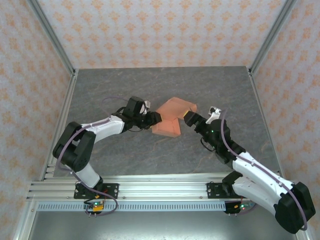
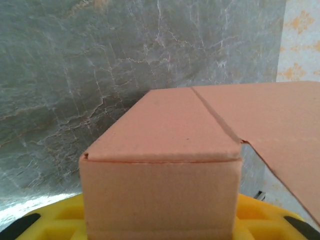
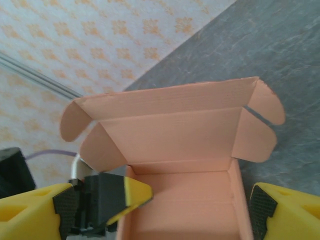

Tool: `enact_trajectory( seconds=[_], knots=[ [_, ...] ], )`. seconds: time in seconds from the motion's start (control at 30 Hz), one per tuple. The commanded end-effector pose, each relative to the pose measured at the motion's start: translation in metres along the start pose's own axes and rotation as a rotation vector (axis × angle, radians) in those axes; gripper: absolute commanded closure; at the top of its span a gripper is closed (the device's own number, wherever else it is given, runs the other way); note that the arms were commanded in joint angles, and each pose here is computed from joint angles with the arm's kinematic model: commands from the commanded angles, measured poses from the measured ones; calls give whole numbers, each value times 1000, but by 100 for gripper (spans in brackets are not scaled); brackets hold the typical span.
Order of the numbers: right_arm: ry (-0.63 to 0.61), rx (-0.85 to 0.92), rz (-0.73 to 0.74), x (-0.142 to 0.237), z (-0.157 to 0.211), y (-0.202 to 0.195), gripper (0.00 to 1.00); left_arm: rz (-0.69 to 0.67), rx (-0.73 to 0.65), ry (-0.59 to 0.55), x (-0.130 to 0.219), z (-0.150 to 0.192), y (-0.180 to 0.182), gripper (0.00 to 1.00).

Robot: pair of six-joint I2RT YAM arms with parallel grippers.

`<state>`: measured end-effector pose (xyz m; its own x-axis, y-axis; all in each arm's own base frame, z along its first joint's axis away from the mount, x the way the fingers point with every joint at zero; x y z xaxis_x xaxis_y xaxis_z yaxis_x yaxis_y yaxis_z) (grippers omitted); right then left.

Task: Fold the paper box

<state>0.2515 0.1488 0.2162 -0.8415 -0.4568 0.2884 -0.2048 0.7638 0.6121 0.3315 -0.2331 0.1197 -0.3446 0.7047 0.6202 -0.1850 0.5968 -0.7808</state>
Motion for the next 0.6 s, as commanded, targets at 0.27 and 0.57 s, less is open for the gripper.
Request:
enact_trajectory(
  seconds=[0.27,0.57],
  knots=[
    [66,-49,60,5,-36,-14,9,-19,-104,23,4,-11,19,30],
    [224,-250,208,1,-79,-28,0,-120,-177,-61,64,-5,9,18]
  ],
)
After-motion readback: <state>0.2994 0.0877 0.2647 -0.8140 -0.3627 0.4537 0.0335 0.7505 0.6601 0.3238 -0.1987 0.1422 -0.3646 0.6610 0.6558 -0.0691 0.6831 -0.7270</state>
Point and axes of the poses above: each hand's point on the last joint's axis, 136 mm out from that joint toward the fingers, its own x axis back along the fingers, its own y axis along the line the jaws close on, z = x × y, the point moved 4 cm from there along x, back along the fingers, and after that the axes turned 8 degrees about x, right-handed, at the moved point
